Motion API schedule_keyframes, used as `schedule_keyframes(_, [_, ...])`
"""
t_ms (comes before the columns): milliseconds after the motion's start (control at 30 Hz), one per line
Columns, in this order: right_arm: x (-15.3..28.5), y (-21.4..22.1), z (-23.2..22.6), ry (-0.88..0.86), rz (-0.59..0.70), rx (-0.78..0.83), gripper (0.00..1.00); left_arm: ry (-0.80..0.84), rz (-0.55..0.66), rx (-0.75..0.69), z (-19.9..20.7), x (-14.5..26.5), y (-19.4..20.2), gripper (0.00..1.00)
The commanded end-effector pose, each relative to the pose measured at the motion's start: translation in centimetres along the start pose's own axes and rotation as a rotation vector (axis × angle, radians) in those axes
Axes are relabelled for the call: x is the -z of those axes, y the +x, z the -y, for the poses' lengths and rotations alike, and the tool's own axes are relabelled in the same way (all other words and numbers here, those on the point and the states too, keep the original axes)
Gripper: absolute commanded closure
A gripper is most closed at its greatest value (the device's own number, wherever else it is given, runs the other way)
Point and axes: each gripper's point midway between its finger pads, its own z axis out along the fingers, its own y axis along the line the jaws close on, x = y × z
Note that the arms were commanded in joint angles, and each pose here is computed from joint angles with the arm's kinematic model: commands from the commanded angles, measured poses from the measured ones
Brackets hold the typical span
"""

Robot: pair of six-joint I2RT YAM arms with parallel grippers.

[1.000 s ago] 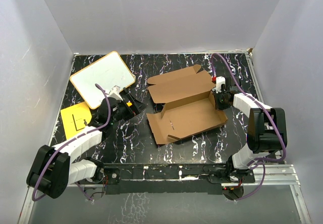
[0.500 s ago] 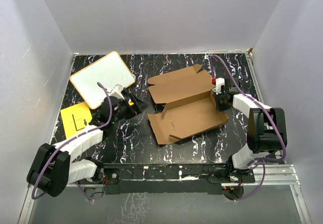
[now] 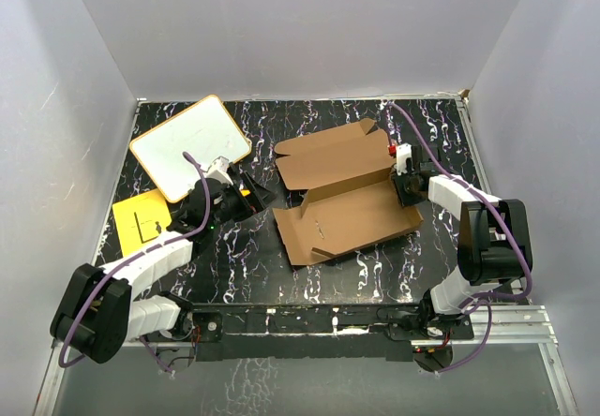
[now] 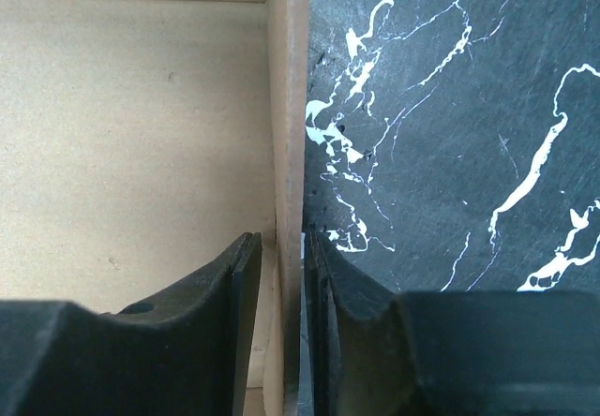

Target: Fold the paper box

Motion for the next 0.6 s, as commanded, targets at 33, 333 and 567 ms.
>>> schedule_keyframes(33, [0.5, -3.8, 0.8, 0.058, 0.115, 0.019, 0.73, 0.028, 0.018, -0.027, 1.5, -0.4, -1.0, 0.15])
schedule_keyframes(333, [1.3, -4.3, -1.9, -0.074, 0.150, 0.000, 0.79, -0.042, -0.001, -0.058, 0.7, -0.5, -0.6, 0.22])
schedule_keyframes(567, [3.3, -5.9, -3.8, -0.184, 0.234, 0.003, 0.43, -0.140, -0.003, -0.148, 0.3, 0.8, -1.8, 0.29])
